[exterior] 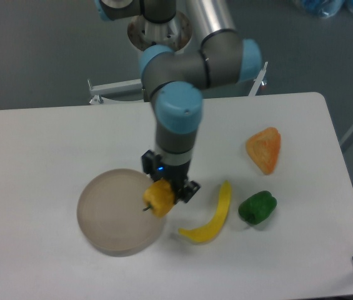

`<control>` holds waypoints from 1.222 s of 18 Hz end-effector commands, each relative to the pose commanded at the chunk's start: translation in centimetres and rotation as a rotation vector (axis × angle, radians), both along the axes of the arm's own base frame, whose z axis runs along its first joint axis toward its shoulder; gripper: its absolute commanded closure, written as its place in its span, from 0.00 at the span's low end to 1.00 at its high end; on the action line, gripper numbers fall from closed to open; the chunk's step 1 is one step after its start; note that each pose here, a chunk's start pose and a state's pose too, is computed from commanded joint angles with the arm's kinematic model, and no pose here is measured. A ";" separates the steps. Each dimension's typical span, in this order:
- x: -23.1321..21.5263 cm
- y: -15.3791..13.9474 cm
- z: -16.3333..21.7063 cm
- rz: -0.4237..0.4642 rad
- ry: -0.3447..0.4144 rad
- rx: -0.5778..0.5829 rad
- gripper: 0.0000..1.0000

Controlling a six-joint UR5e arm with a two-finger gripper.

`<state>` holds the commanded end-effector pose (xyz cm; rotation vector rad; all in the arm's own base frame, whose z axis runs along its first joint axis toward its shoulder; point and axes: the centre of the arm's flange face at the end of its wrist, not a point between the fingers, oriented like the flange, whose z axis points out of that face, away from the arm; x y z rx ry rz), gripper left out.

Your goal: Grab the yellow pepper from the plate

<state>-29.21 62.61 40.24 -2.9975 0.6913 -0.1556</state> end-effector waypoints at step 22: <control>-11.2 -5.3 -2.6 -0.259 0.079 -0.027 0.73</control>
